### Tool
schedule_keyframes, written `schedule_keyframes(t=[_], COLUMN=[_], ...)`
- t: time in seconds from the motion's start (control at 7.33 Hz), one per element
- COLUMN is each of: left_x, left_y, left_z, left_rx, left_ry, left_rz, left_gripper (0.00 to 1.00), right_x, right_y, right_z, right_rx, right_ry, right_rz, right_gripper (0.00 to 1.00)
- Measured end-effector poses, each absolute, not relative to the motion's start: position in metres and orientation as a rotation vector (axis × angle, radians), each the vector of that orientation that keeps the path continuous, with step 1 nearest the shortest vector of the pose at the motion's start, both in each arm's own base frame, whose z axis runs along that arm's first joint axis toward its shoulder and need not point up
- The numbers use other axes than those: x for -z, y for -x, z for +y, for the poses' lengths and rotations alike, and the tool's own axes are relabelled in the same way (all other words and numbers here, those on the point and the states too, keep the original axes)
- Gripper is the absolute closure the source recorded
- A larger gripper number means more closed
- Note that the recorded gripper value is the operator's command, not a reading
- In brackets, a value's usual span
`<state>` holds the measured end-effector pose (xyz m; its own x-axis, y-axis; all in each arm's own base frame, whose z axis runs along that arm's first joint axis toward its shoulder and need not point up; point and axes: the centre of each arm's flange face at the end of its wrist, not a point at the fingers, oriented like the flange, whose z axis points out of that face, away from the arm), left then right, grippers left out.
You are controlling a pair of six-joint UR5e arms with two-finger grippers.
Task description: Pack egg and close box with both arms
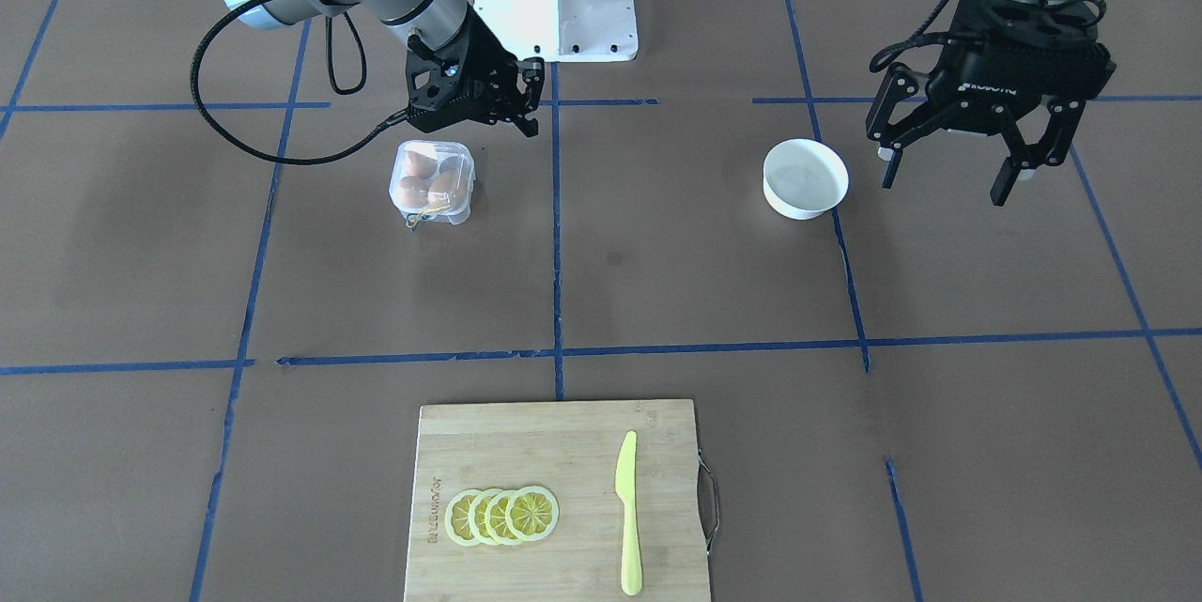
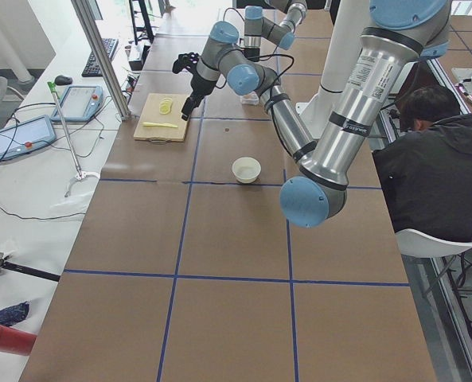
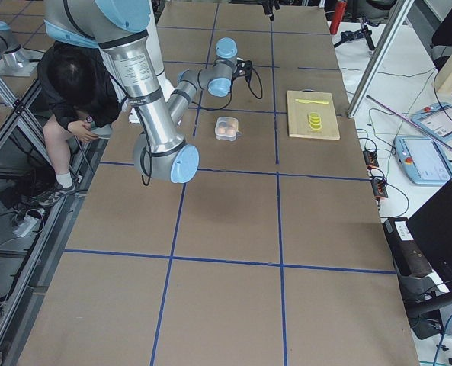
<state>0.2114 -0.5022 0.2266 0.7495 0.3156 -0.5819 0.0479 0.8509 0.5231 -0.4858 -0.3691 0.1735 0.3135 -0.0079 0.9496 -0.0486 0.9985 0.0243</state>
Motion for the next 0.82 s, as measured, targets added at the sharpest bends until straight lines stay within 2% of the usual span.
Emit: schedule_keyframes(t=[0.41,0.82], left_x=[-0.279,-0.35], left_y=[-0.182,-0.116], left_z=[-0.504,-0.538], left_rx=[-0.173,-0.264], left_ry=[-0.435,-0.405], left_rz=[0.725,0.636], left_gripper=[0.0,0.0], right_x=[-0.164,-0.194], right_y=[0.467,0.41], right_z=[-0.391,-0.449], right_rx=[-0.109,-0.087], right_ry=[-0.099,-0.16], right_rz=[-1.191,-0.973], right_gripper=[0.0,0.0])
